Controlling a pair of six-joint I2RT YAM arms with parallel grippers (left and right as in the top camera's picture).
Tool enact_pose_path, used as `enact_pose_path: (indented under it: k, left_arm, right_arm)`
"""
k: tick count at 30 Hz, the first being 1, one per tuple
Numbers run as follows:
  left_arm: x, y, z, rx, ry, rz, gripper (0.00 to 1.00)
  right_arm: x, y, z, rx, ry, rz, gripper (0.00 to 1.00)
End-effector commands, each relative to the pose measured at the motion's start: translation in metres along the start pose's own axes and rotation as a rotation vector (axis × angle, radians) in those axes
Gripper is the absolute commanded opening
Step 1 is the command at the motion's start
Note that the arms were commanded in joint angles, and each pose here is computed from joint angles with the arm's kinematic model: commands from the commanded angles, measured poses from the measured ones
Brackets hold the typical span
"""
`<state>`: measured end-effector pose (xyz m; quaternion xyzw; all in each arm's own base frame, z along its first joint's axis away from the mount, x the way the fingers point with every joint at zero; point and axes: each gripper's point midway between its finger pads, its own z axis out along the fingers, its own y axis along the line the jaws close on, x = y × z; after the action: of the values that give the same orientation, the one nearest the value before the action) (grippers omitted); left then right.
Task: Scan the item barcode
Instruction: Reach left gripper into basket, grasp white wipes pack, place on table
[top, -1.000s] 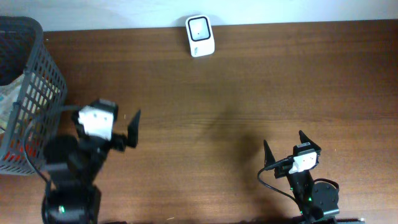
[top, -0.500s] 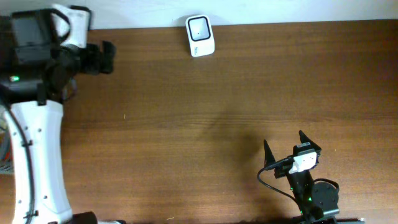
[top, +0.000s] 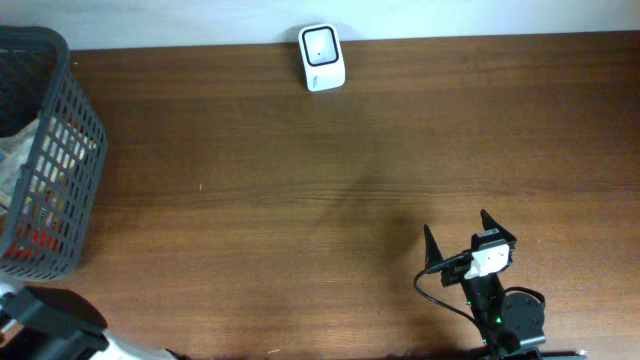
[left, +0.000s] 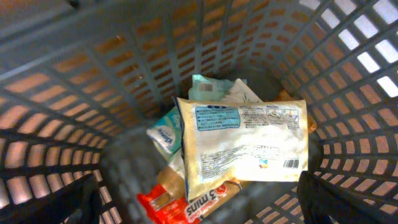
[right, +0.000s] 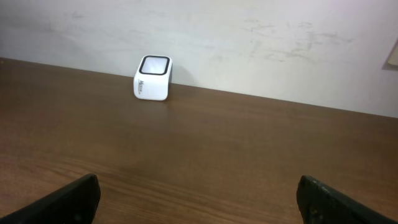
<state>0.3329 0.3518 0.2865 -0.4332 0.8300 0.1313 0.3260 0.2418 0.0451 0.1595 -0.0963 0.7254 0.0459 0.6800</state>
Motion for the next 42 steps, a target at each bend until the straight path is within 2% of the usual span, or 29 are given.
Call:
enact_pose_path:
  k: [1, 7, 12, 15, 17, 18, 19, 20, 24, 26, 29, 31, 32, 33, 35, 37, 39, 42]
  left_arm:
    - [0.017, 0.007, 0.043, 0.065, 0.100, 0.022, 0.99]
    - [0.057, 0.004, 0.129, 0.092, 0.249, 0.040, 0.99]
    - [0.062, -0.031, 0.194, 0.240, 0.202, 0.080, 0.99]
    - [0.089, -0.049, 0.228, 0.266, 0.252, 0.101, 1.00]
    - [0.095, -0.057, 0.234, 0.275, 0.261, 0.111, 0.73]
    - [0.093, -0.058, 0.233, 0.278, 0.257, 0.111, 0.27]
    - [0.092, -0.059, 0.231, 0.281, 0.258, 0.111, 0.02]
    - [0.089, -0.059, 0.227, 0.281, 0.253, 0.111, 0.00]
    - [0.032, -0.065, 0.163, 0.297, 0.099, 0.117, 0.00]
    - [-0.002, -0.068, 0.115, 0.307, 0.001, 0.077, 0.00]
    - [-0.046, -0.070, 0.030, 0.332, -0.165, 0.052, 0.00]
    - [-0.070, -0.071, -0.044, 0.364, -0.293, 0.018, 0.00]
    - [-0.074, -0.075, -0.072, 0.405, -0.331, 0.019, 0.00]
    - [-0.076, -0.083, -0.120, 0.479, -0.385, 0.016, 0.00]
    - [-0.066, -0.089, -0.170, 0.550, -0.410, 0.019, 0.00]
    - [-0.033, -0.103, -0.191, 0.610, -0.317, 0.037, 0.00]
    - [0.027, -0.154, -0.185, 0.716, -0.125, 0.200, 0.00]
    - [0.112, -0.230, -0.173, 0.849, 0.003, 0.539, 0.00]
  right_arm:
    - [0.002, 0.000, 0.000, 0.001, 0.001, -0.003, 0.99]
    - [0.002, 0.000, 0.000, 0.001, 0.001, -0.003, 0.99]
    - [0.002, 0.000, 0.000, 0.001, 0.001, -0.003, 0.99]
    - [0.002, 0.000, 0.000, 0.001, 0.001, -0.002, 0.99]
    - [0.002, 0.000, 0.000, 0.001, 0.001, -0.003, 0.99]
    - [0.002, 0.000, 0.000, 0.001, 0.001, -0.003, 0.99]
    - [0.002, 0.000, 0.000, 0.001, 0.001, -0.003, 0.99]
    - [0.002, 0.000, 0.000, 0.001, 0.001, -0.003, 0.99]
    - [0.002, 0.000, 0.000, 0.001, 0.001, -0.003, 0.99]
    - [0.002, 0.000, 0.000, 0.001, 0.001, -0.003, 0.99]
    - [0.002, 0.000, 0.000, 0.001, 0.001, -0.003, 0.99]
    - [0.002, 0.000, 0.000, 0.001, 0.001, -0.003, 0.99]
    - [0.002, 0.000, 0.000, 0.001, 0.001, -0.003, 0.99]
    - [0.002, 0.000, 0.000, 0.001, 0.001, -0.003, 0.99]
    - [0.002, 0.000, 0.000, 0.001, 0.001, -0.003, 0.99]
    - [0.002, 0.000, 0.000, 0.001, 0.001, -0.003, 0.99]
    - [0.002, 0.000, 0.000, 0.001, 0.001, -0.003, 0.99]
    - [0.002, 0.000, 0.000, 0.001, 0.001, -0.003, 0.99]
